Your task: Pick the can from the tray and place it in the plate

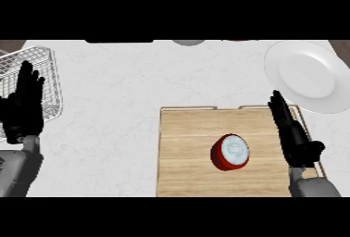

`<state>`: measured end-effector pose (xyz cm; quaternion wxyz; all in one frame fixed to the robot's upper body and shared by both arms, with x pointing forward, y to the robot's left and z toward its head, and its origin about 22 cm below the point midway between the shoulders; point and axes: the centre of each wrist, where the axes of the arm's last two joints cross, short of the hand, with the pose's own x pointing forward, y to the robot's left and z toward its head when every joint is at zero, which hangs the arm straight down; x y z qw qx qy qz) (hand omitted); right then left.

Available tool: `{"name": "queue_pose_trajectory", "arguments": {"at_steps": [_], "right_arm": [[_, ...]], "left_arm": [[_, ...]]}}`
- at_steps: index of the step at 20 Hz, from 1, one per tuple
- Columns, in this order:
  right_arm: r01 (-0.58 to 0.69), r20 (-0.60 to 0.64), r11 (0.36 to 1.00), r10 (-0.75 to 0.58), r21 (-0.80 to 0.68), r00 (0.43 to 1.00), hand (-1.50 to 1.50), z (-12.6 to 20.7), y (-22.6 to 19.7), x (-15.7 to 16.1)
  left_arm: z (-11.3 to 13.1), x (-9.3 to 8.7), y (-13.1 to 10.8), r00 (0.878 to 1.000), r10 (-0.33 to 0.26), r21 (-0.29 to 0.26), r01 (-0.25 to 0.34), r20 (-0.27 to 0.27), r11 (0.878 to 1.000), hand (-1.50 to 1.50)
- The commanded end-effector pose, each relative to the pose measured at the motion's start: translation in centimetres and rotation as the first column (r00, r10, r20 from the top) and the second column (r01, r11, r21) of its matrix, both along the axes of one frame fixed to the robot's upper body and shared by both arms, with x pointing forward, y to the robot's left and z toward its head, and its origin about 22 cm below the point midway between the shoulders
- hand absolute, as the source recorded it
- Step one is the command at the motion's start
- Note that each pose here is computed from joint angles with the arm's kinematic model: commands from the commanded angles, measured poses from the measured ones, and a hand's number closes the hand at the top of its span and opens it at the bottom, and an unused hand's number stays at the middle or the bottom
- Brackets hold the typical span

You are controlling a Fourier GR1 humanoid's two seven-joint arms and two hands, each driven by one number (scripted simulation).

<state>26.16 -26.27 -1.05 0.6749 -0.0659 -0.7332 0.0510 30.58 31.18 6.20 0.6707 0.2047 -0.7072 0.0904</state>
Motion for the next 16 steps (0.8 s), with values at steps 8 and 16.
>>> {"name": "queue_pose_trajectory", "arguments": {"at_steps": [8, 16], "right_arm": [[0.295, 0.274, 0.878, -0.198, -0.378, 0.941, 1.5, 14.4, -9.5, 3.5], [0.27, 0.376, 0.958, -0.217, -0.093, 0.901, -1.5, 10.9, -6.9, -2.5]], "left_arm": [[-9.1, -5.1, -6.0, 0.863, -0.347, -0.269, 0.259, -0.366, 0.928, 0.0], [-10.2, -7.7, -6.9, 0.84, -0.414, -0.309, 0.314, -0.35, 0.898, 0.0]]}}
